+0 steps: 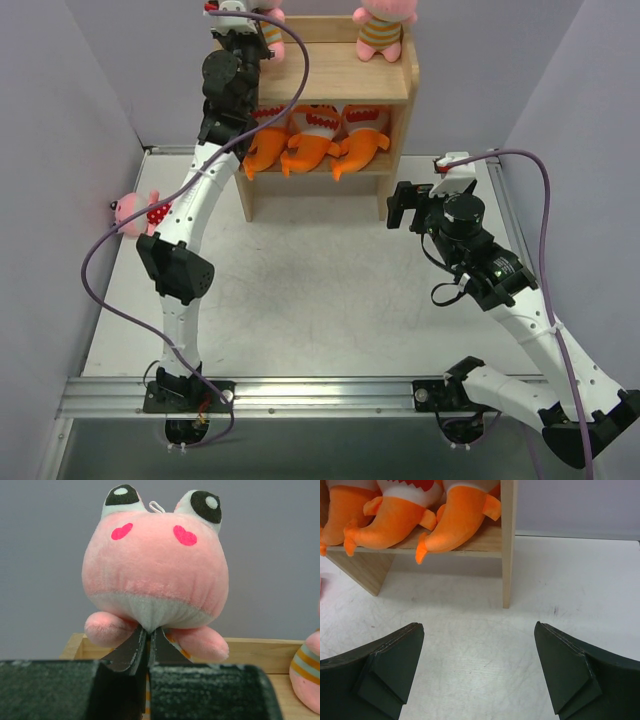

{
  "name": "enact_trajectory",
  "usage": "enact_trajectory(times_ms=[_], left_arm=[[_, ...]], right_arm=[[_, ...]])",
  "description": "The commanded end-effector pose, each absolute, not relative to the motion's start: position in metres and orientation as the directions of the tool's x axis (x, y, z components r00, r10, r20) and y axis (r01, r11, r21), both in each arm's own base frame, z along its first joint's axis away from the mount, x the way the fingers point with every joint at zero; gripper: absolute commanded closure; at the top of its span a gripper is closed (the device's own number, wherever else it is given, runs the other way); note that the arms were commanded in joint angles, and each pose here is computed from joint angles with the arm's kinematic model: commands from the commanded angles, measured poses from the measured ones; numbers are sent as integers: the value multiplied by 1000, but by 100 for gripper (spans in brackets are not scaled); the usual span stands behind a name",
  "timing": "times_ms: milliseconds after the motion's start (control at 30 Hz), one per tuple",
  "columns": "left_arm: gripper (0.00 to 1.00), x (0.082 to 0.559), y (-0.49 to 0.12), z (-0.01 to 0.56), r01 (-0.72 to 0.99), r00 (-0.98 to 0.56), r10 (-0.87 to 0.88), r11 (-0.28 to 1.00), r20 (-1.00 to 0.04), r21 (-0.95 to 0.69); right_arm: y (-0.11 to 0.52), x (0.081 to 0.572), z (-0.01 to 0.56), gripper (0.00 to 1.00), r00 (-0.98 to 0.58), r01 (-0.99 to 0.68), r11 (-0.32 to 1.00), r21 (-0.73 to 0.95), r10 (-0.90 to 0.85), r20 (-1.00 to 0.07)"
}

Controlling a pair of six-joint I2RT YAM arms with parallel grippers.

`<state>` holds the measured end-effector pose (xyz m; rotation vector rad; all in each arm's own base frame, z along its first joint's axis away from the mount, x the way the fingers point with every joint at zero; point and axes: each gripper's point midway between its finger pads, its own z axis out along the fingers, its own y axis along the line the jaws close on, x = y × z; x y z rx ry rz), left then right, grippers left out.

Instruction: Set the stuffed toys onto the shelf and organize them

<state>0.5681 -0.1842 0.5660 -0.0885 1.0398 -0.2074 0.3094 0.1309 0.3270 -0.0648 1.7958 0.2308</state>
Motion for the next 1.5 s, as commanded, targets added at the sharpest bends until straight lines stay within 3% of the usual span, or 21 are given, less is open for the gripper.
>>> enact_trajectory(times_ms=[0,800,1133,1467], left_arm=[[98,548,-173,610,157,607,-218,976,-764,-154],[98,590,-151,565,138,569,-220,975,-793,-171],[93,593,-148,557,116,583,-192,981,-789,-153],[75,590,-151,561,137,591,-196,980,-782,-142]], right_arm=[[125,312,348,2,-181,-151,981,123,95,-979],[117,310,344,2,-184,-124,986,113,89,-979],[115,307,349,2,-177,-126,985,115,92,-980],[113,302,353,2,-170,-128,983,134,111,-979]])
